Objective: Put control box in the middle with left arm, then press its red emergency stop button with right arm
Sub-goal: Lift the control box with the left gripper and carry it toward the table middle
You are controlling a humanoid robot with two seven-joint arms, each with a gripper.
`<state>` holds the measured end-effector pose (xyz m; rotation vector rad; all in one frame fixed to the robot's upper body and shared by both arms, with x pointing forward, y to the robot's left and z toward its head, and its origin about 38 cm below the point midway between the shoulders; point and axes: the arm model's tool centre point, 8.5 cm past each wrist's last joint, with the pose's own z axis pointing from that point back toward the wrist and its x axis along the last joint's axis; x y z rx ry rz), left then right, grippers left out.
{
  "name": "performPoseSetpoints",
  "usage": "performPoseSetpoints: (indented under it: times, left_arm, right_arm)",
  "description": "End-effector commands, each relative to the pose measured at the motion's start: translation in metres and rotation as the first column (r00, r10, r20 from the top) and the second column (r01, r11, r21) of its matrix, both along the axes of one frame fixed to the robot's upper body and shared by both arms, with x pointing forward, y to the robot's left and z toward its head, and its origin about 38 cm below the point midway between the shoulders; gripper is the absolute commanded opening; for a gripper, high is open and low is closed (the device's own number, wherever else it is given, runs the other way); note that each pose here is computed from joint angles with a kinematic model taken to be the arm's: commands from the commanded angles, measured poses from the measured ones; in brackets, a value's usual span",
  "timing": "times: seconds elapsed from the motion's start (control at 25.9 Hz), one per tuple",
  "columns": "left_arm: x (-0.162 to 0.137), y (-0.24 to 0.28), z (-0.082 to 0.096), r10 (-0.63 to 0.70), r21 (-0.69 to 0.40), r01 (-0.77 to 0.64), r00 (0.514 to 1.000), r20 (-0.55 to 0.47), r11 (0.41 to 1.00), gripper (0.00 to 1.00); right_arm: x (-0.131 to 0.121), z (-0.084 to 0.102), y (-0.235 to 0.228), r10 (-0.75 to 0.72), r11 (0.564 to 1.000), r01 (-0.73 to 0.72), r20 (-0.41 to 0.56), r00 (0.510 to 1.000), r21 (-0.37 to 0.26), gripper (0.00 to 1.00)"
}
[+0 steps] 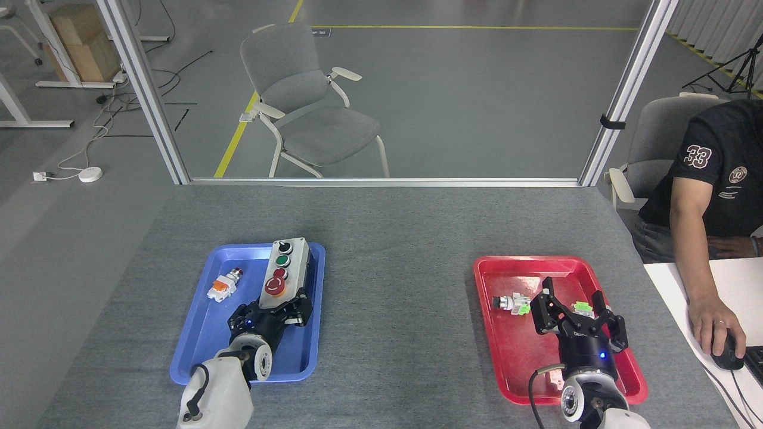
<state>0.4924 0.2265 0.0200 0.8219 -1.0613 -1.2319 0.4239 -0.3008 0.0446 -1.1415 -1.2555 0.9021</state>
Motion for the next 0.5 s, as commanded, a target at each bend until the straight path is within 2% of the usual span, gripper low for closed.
performPoseSetpoints:
  times: [0.0,0.15,0.23,0.46]
  left_arm:
    - [0.000,0.013,0.032,0.020,-0.067,-0.012,0.993,0.113,0.998,0.00]
    - [-0.029,-0.008,0.041,-0.047,-0.085,0.064,0.980,0.191,0.994,0.00]
    - [-0.042,-0.044,0.041,-0.154,-0.064,0.170,0.967,0.205,0.983,0.00]
    - [-0.065,-0.130,0.025,-0.375,0.004,0.379,0.913,0.164,0.925,0.00]
  right_arm:
    - [0.000,0.000,0.000,0.000,1.000,0.000,0.003,1.000,0.000,0.98]
    - [0.000,0.000,0.001,0.000,1.000,0.000,0.003,1.000,0.001,0.98]
    - [0.000,0.000,0.001,0.000,1.000,0.000,0.002,1.000,0.001,0.98]
    - [0.000,0.000,0.000,0.001,1.000,-0.001,0.002,1.000,0.000,0.99]
